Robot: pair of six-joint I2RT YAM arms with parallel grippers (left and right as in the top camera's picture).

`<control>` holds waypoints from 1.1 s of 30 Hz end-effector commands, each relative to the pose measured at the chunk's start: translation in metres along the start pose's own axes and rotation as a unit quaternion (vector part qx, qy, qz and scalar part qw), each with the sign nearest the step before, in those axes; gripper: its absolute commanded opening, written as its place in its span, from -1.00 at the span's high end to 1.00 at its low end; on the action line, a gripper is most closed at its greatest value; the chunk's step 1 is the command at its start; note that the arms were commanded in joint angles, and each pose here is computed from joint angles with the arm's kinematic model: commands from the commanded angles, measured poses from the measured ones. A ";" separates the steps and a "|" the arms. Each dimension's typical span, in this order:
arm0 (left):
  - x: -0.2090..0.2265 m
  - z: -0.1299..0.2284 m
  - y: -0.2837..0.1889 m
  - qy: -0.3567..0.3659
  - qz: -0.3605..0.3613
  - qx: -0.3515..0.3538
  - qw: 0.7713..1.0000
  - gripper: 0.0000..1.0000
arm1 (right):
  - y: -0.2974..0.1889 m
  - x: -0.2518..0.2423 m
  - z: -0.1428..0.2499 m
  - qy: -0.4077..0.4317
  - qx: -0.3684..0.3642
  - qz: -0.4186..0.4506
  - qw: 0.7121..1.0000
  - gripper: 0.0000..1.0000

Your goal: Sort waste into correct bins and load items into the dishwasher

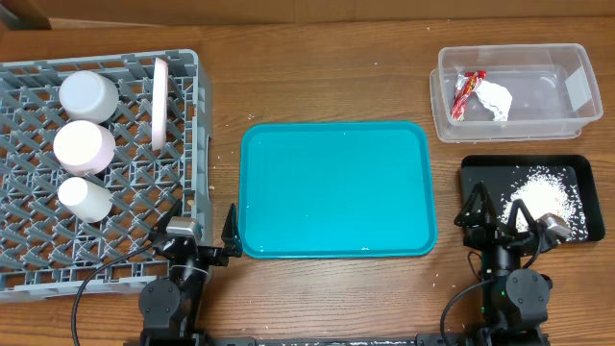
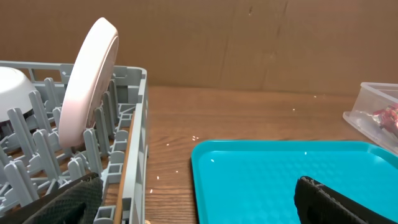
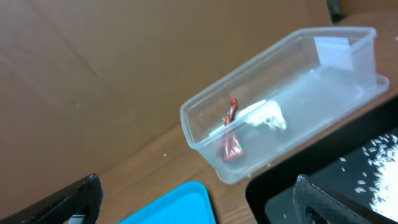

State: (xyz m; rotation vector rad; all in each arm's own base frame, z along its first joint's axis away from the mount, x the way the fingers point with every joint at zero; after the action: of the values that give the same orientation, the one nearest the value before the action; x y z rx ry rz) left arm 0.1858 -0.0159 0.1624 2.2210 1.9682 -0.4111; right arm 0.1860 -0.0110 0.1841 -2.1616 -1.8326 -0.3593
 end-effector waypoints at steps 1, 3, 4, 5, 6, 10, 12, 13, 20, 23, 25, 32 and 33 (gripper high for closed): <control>0.003 -0.001 0.000 0.010 -0.010 -0.005 1.000 -1.00 | 0.002 -0.001 0.007 -0.033 -0.011 -0.020 0.999 -0.99; 0.003 -0.001 0.000 0.010 -0.010 -0.005 1.000 -1.00 | 0.002 -0.002 0.010 -0.051 -0.013 -0.029 0.998 -0.99; 0.003 -0.001 0.000 0.010 -0.010 -0.005 1.000 -1.00 | 0.002 -0.001 0.011 -0.060 -0.011 -0.035 0.998 -0.99; 0.003 -0.001 0.000 0.010 -0.010 -0.005 1.000 -1.00 | 0.002 -0.001 0.010 -0.071 -0.012 -0.039 0.997 -0.99; 0.003 -0.001 0.000 0.010 -0.010 -0.005 1.000 -1.00 | 0.001 -0.001 0.010 -0.079 -0.014 -0.041 0.996 -0.99; 0.003 -0.001 0.000 0.010 -0.010 -0.005 1.000 -1.00 | 0.000 0.001 0.014 -0.130 -0.003 -0.058 0.990 -0.99; 0.003 -0.001 0.000 0.010 -0.010 -0.005 1.000 -1.00 | 0.000 0.000 0.014 -0.150 -0.003 -0.059 0.987 -0.99; 0.003 -0.001 0.000 0.010 -0.010 -0.005 1.000 -1.00 | 0.001 -0.001 0.013 -0.153 -0.004 -0.057 0.987 -0.99; 0.003 -0.001 0.000 0.010 -0.010 -0.005 1.000 -1.00 | 0.000 0.000 0.014 -0.155 -0.001 -0.064 0.986 -0.99; 0.003 -0.001 0.000 0.010 -0.010 -0.005 1.000 -1.00 | 0.000 0.000 0.014 -0.154 0.000 -0.065 0.986 -0.99; 0.003 -0.001 0.000 0.010 -0.010 -0.005 1.000 -0.99 | 0.000 0.000 0.014 -0.155 -0.001 -0.066 0.986 -0.99; 0.003 -0.001 0.000 0.010 -0.010 -0.005 1.000 -0.99 | 0.000 0.005 0.016 -0.257 -0.005 -0.088 0.962 -0.99; 0.003 -0.001 0.000 0.010 -0.010 -0.005 1.000 -1.00 | 0.000 0.005 0.016 -0.257 -0.005 -0.088 0.962 -0.99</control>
State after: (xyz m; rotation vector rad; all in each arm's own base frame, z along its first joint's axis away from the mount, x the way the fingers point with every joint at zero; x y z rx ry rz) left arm 0.1858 -0.0159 0.1623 2.2211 1.9684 -0.4116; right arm 0.1866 -0.0019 0.1725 -2.2188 -2.2316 0.0796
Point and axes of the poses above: each gripper's point midway between its finger pads, its own y axis out along the fingers, its own x axis along the line the jaws close on, z = x × y, the point moved 6 cm from there along -y, back along the fingers, and after that the axes turned 10 degrees about -y, right-handed, at the moved point
